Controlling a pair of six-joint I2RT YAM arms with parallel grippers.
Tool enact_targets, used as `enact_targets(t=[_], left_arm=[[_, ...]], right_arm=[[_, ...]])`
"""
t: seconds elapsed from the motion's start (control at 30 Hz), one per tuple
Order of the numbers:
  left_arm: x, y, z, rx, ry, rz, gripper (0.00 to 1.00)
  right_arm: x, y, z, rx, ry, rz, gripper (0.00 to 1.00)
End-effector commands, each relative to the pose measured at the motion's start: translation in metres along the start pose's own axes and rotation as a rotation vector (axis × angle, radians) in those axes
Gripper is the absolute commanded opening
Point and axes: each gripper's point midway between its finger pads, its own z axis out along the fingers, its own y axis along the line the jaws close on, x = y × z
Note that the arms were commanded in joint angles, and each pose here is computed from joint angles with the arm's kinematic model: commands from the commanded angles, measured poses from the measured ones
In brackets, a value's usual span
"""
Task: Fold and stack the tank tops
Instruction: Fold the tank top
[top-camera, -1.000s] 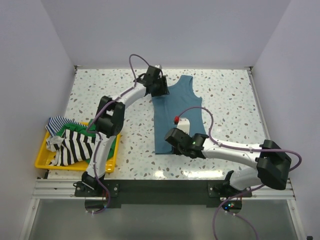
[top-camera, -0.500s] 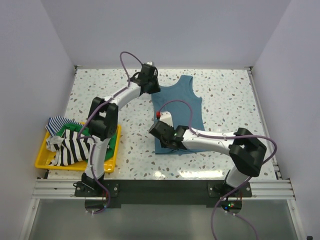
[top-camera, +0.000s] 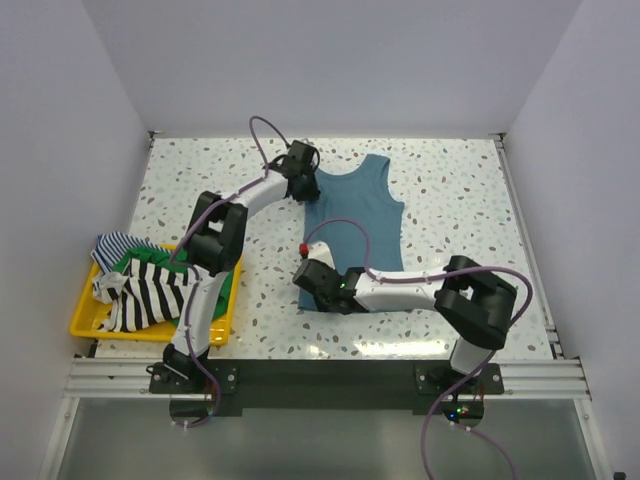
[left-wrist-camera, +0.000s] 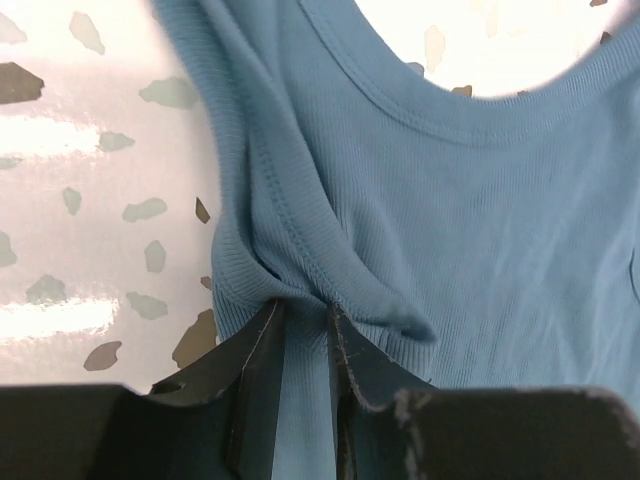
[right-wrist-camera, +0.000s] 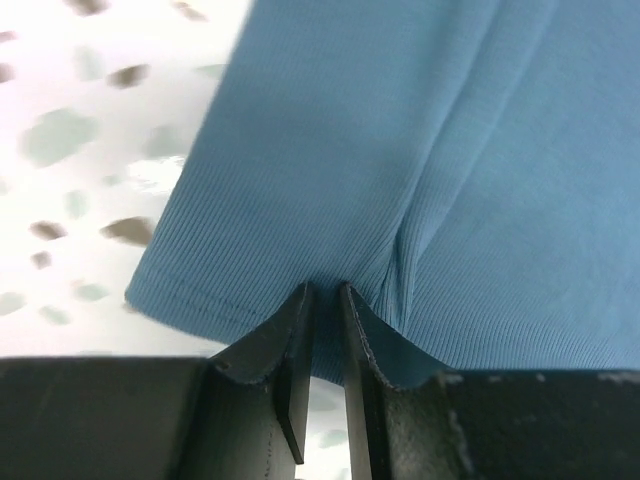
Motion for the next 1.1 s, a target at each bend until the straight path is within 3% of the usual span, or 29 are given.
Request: enact_targets(t=[0.0, 0.17, 0.27, 0.4, 0.6, 0.73, 0.93, 1.07], left_arm=[[-0.005, 0.019, 0.006, -0.097, -0.02, 0.047, 0.29], [-0.011, 0.031, 0.001, -0.112, -0.032, 0.052, 0.33], [-0.021, 0.026, -0.006, -0.073, -0.053, 0.062, 0.34], [-0.049, 0.001, -0.031, 0.019, -0.12, 0.087, 0.44], [-0.102, -0.043, -0.095, 0.183, -0.278, 0.099, 0.61], [-0.118, -0.054, -0.13, 0.217, -0.333, 0.085, 0.64], [-0.058, -0.059, -0.151, 0.235, -0.245, 0.088, 0.58], [0.026, -0.074, -0.168, 0.288, -0.151, 0.17, 0.55]], right_arm=[[0.018, 0.049, -0.003, -0.154, 0.043, -0.092, 0.21], [0.013, 0.091, -0.009, -0.266, 0.05, -0.088, 0.21], [-0.004, 0.094, -0.013, -0.249, 0.019, -0.048, 0.25], [-0.037, 0.086, -0.032, -0.257, -0.069, 0.035, 0.37], [-0.099, 0.042, -0.089, -0.269, -0.24, 0.172, 0.5], [-0.125, -0.035, -0.093, -0.145, -0.265, 0.306, 0.5], [-0.136, -0.148, -0.064, -0.003, -0.201, 0.481, 0.48], [-0.133, -0.208, -0.036, 0.07, -0.147, 0.577, 0.47]])
